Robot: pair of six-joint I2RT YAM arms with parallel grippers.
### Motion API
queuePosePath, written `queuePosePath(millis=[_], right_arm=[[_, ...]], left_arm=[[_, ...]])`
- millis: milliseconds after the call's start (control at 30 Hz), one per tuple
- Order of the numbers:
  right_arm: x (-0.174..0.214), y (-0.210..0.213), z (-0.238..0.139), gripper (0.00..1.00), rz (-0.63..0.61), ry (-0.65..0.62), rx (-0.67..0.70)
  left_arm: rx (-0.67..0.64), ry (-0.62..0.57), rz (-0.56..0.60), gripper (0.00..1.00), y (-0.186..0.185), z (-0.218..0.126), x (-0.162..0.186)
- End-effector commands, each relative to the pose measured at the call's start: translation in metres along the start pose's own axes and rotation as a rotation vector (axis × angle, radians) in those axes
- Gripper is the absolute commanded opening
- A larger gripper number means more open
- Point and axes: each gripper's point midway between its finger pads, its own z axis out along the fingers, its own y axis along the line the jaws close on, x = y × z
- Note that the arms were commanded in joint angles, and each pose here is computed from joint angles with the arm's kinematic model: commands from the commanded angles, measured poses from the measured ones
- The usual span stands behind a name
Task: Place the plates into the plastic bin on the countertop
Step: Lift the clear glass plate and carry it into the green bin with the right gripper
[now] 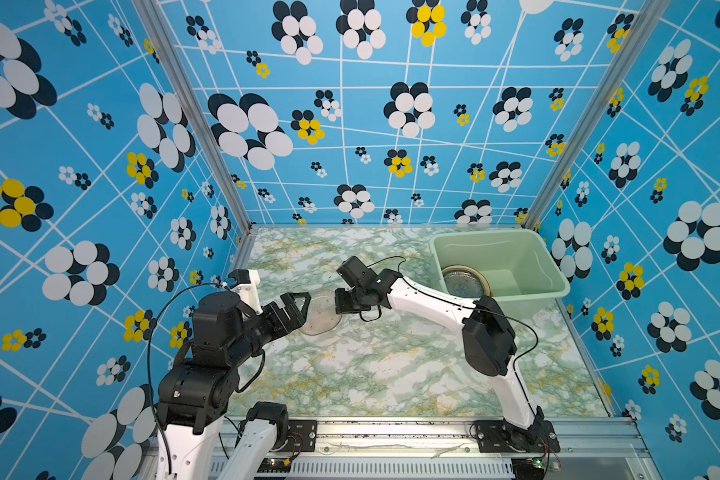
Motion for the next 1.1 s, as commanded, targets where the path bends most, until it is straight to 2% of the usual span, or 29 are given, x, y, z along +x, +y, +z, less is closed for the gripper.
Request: queuePosePath(millis=[0,67,167,367,500,667,900,1067], right_arm=[[-0.015,-0.008,-0.056,0.00,-0.034,-0.058,0.022],[-0.020,-0.013,-0.084,0.00,-0.037,-0.078,0.009],[-0.029,-0.028,-0.132,0.00,-0.042,-0.104,0.000],[-0.044,-0.079,-0.220,0.00,-0.019,-0.132,0.036],[-0.051,-0.130,-0.265,0.00,0.034,-0.179,0.108],[-0.052,-0.181,-0.305,0.00,0.100,-0.244,0.138],[-0.051,-0.241,-0.352,0.00,0.149,-0.360,0.210],[-0.056,-0.285,-0.361,0.00,0.198,-0.359,0.307]], left_arm=[[0.111,-0.078,0.177,0.99,-0.031,-0.008,-0.019],[0.206,-0.085,0.261,0.99,-0.054,-0.014,-0.019],[0.274,-0.090,0.382,0.99,-0.074,-0.023,-0.019],[0.290,-0.091,0.589,0.99,-0.091,-0.027,-0.022],[0.292,-0.071,0.716,0.99,-0.101,-0.015,-0.019],[0.304,-0.011,0.870,0.99,-0.123,0.016,-0.006],[0.365,0.013,1.111,0.99,-0.185,0.057,0.020],[0.419,0.006,1.158,0.99,-0.215,0.076,0.036]])
